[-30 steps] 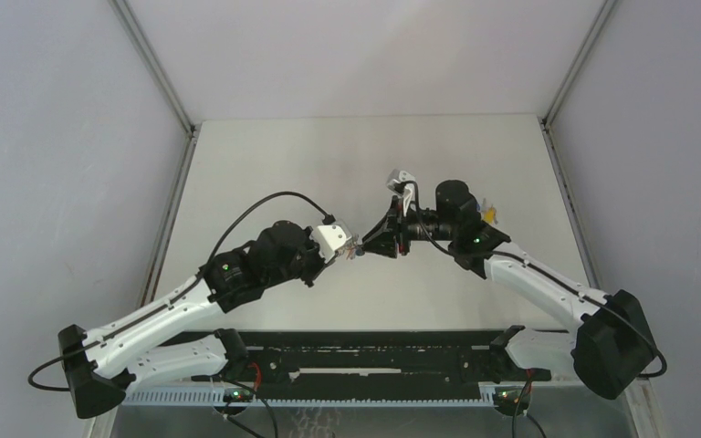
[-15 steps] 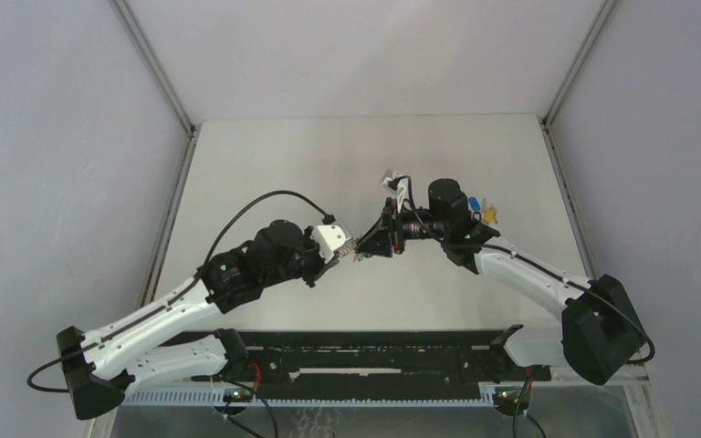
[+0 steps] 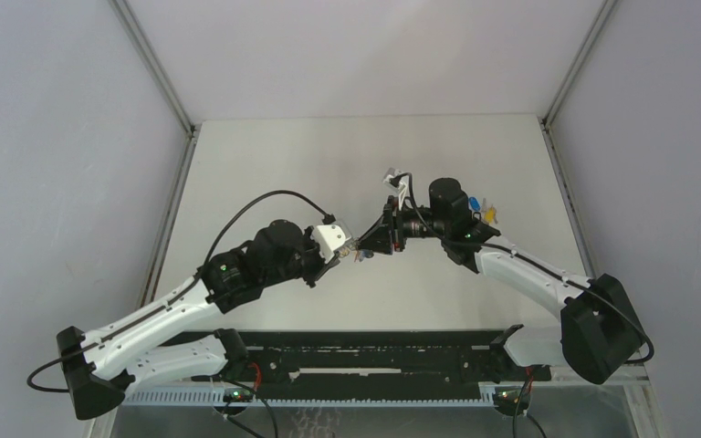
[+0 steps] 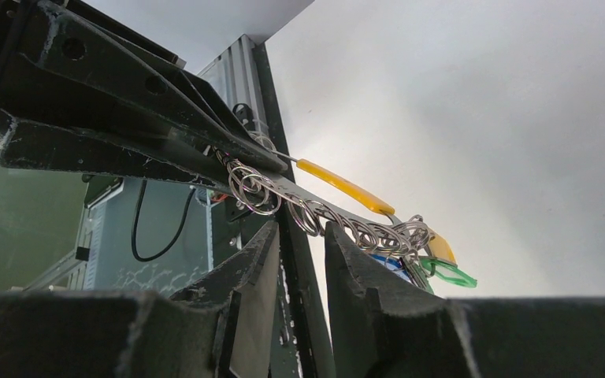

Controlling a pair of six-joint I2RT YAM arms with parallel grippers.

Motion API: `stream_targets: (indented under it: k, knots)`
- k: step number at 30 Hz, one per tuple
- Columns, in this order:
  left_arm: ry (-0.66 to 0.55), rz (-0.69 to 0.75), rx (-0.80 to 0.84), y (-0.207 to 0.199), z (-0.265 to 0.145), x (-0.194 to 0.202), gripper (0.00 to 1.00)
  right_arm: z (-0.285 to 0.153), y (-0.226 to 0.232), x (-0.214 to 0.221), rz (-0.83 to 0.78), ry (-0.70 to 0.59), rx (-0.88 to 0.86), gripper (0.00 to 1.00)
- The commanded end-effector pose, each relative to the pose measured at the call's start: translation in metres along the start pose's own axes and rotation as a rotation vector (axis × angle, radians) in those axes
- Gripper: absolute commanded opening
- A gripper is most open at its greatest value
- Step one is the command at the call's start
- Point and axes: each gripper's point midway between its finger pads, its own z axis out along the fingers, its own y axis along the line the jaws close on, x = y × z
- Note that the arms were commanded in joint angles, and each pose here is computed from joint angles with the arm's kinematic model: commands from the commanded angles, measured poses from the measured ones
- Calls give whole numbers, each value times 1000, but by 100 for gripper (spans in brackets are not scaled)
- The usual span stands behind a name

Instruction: Put the keys on the keyring

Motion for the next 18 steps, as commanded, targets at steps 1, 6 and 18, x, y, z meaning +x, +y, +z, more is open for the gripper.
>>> stream_targets:
  k: [1, 6, 18]
  knots:
    - [-183, -4, 15, 0, -15, -53, 0, 2, 7, -24, -33, -52, -11, 28]
    - [-192, -10, 29, -3, -14, -55, 0, 5, 16, -22, -42, -39, -59, 28]
    - [-225, -19, 43, -6, -15, -59, 0, 11, 22, -21, -32, -14, -110, 23]
